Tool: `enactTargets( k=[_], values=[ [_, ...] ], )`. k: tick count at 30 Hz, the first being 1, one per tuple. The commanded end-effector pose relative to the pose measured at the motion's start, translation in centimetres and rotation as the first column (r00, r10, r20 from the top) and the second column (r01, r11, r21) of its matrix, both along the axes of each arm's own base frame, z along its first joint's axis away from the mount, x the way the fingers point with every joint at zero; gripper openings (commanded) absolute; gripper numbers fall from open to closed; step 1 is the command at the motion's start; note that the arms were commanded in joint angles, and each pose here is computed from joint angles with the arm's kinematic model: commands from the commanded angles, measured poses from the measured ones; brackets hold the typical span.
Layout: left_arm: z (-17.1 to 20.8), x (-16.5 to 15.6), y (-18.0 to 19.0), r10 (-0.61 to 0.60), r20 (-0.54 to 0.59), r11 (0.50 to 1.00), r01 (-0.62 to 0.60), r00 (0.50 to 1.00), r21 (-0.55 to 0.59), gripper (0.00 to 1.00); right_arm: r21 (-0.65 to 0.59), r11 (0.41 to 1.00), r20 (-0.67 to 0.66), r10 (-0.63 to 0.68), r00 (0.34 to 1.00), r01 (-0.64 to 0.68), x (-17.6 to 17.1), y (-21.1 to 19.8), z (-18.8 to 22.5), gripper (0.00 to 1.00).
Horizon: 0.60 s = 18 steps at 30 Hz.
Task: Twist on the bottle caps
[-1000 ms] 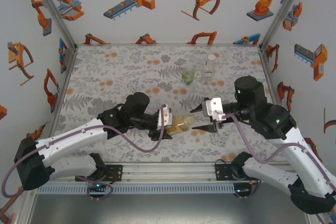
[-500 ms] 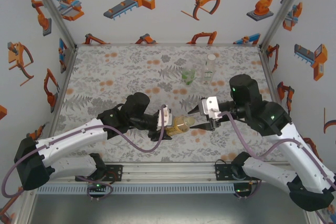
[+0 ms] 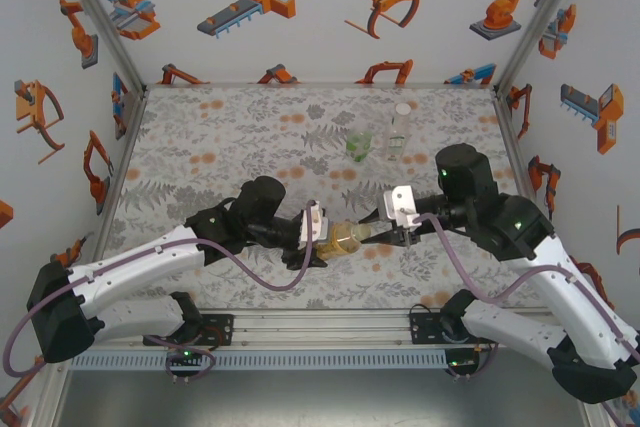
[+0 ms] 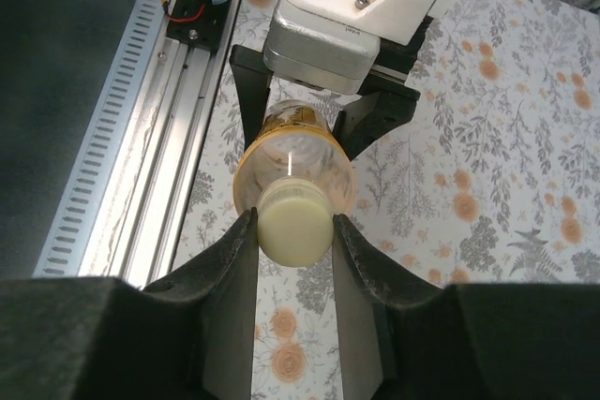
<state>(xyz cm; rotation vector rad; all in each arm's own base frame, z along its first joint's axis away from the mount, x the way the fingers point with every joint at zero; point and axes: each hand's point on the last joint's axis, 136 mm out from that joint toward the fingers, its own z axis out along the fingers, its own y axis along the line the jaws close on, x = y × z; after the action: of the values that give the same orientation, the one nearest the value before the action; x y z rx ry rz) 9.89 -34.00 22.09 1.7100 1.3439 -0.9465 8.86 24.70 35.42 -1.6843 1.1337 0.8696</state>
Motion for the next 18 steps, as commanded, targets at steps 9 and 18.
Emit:
enactTargets(
  k=[9,18],
  values=[
    [2.1,3.0,-0.6,0.145,0.136,0.987,-0.133,0.98,-0.088,0.0,0.041,0.888,-0.498,-0.379,0.78,0.458,6.3,1.4,0.0,0.09],
    [0.8,5.5,-1.2,0.228,0.174,0.974,-0.227,0.958,-0.026,0.0,-0.289,0.519,-0.839,-0.542,0.048,0.805,12.0,-1.7,-4.3,0.01]
  ],
)
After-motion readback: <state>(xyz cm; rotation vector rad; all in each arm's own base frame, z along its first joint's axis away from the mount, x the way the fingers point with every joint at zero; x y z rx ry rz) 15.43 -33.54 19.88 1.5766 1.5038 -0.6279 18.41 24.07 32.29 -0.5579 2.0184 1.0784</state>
